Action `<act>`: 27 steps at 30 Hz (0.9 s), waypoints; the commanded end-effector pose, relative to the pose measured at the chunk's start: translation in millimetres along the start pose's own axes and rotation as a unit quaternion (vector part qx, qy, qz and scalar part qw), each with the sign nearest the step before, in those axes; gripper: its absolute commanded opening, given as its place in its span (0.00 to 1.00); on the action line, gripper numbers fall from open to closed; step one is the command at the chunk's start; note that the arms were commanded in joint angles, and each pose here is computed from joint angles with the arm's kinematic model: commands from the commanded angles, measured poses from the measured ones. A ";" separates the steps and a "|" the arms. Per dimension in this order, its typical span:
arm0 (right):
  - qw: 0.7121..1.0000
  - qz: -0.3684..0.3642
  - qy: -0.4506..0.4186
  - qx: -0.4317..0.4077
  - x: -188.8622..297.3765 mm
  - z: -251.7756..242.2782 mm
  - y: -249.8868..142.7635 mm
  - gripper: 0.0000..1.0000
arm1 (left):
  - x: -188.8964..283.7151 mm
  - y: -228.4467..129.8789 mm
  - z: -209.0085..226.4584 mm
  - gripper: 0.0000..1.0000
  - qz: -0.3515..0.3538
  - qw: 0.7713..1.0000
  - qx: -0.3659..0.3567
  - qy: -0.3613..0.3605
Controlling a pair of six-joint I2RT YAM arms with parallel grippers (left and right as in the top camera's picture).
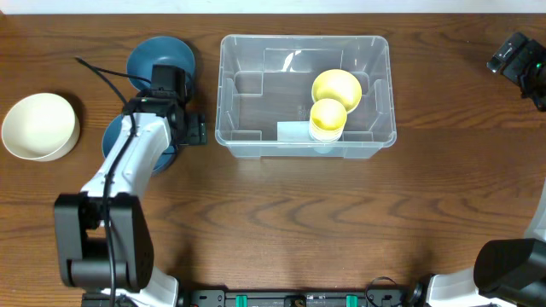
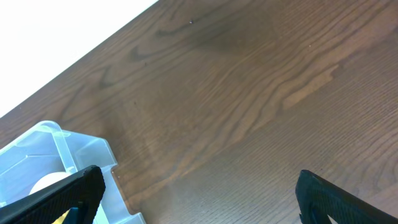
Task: Pack container
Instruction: 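Move the left gripper to the large dark blue bowl and grasp its rim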
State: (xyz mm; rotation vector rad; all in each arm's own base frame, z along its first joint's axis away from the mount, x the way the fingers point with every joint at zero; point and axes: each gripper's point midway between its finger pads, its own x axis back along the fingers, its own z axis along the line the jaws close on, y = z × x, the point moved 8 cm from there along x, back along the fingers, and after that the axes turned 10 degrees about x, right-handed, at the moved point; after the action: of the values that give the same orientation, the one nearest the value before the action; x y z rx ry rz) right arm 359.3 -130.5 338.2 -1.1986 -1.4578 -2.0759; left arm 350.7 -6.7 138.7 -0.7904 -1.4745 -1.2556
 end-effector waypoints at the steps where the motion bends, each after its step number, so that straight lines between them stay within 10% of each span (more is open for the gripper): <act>1: 1.000 -0.004 -0.002 -0.008 2.0 -1.2 2.3 0.99 | -15.7 -0.7 0.4 0.81 0.021 1.000 -0.005 0.011; 5: 1.000 -0.004 -0.002 -0.008 2.0 -1.2 2.3 0.99 | -29.1 -5.2 -0.1 0.58 0.041 0.999 -0.007 0.018; 10: 1.000 -0.004 -0.002 -0.008 2.0 -1.2 2.3 0.99 | -30.7 -6.9 0.3 0.06 0.047 0.999 -0.008 0.020; 18: 1.000 -0.004 -0.002 -0.008 2.0 -1.2 2.4 0.99 | -7.6 -7.9 3.7 0.06 0.050 0.998 -0.009 0.020; 27: 1.000 -0.004 -0.002 -0.008 2.0 -1.2 2.3 0.99 | 132.3 12.9 11.4 0.06 -0.104 0.994 0.020 -0.034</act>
State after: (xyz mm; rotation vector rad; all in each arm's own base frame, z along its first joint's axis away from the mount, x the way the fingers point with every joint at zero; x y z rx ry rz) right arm 359.3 -130.5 338.2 -1.1986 -1.4578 -2.0759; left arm 328.9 -6.5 209.0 -0.7719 -1.5142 -1.2741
